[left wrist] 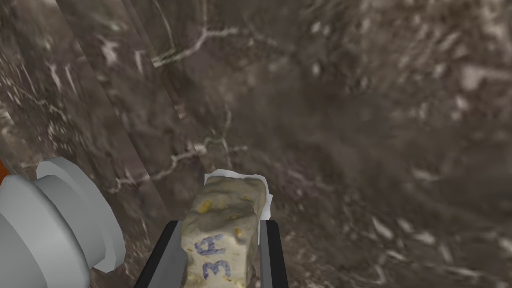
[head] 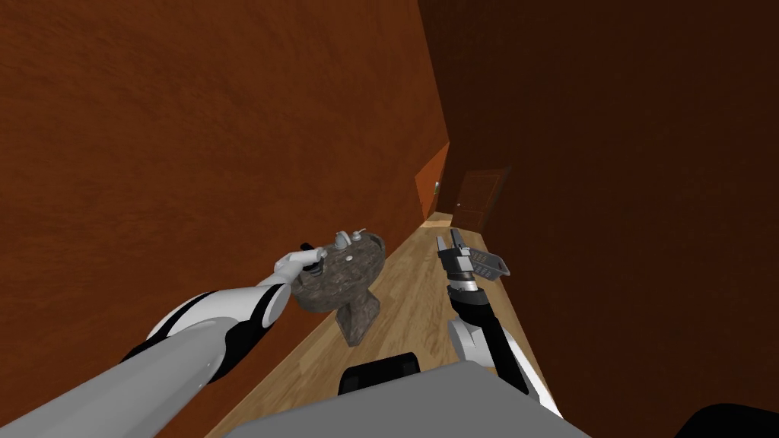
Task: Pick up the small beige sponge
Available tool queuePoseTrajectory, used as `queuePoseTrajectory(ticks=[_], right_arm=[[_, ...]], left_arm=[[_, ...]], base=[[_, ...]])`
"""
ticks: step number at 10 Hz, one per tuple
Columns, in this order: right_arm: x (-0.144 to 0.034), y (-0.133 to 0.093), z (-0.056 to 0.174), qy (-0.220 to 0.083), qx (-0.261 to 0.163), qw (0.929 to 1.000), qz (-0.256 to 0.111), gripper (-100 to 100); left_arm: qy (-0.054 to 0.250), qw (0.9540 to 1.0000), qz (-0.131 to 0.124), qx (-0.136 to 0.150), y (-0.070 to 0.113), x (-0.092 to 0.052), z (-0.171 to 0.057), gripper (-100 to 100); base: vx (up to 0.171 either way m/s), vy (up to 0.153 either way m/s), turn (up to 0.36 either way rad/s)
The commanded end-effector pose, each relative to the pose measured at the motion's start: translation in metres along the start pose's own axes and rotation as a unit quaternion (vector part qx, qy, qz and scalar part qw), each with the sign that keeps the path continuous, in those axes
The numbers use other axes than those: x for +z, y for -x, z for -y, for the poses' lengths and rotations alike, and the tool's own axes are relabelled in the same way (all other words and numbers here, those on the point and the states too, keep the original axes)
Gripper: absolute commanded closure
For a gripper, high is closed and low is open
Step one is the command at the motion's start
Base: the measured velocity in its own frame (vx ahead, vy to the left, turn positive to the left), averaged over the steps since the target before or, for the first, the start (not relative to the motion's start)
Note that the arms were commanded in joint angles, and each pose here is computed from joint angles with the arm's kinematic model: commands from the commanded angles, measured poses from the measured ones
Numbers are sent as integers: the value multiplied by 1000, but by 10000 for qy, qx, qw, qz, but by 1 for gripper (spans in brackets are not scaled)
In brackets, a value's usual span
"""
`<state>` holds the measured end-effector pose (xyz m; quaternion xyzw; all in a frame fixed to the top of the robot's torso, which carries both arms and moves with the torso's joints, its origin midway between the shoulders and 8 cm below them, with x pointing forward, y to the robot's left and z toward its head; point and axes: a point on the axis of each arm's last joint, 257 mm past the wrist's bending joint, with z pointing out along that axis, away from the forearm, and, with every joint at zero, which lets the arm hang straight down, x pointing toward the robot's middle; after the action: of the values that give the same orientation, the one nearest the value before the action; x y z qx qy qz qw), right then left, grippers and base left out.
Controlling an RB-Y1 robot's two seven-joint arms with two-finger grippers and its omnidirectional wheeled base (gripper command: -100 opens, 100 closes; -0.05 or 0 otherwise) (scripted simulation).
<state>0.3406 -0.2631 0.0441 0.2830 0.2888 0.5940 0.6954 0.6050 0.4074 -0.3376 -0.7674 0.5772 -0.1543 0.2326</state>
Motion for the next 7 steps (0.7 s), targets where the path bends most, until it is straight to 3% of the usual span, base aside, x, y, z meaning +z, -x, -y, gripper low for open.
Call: queuePoseTrajectory(ticks=[1, 3, 4, 5, 7], right_arm=[[0, 0, 0, 0, 0, 10000, 0, 0], [0, 0, 0, 0, 0, 10000, 0, 0], [0, 0, 0, 0, 0, 10000, 0, 0], [0, 0, 0, 1, 0, 10000, 0, 0], [0, 0, 0, 0, 0, 10000, 0, 0]], left_arm=[[-18, 10000, 95, -4, -4, -2, 3, 100], [-20, 9997, 94, -206, -4, -2, 3, 100], [-48, 9997, 182, -138, -9, -3, 6, 100], [-50, 9994, 181, -283, -9, -3, 6, 100], [-88, 9992, 268, -285, -14, -5, 9, 100]], base=[[-53, 78, -169], [-62, 67, -67], [-67, 58, -138], [-79, 79, -129], [-59, 66, -80]])
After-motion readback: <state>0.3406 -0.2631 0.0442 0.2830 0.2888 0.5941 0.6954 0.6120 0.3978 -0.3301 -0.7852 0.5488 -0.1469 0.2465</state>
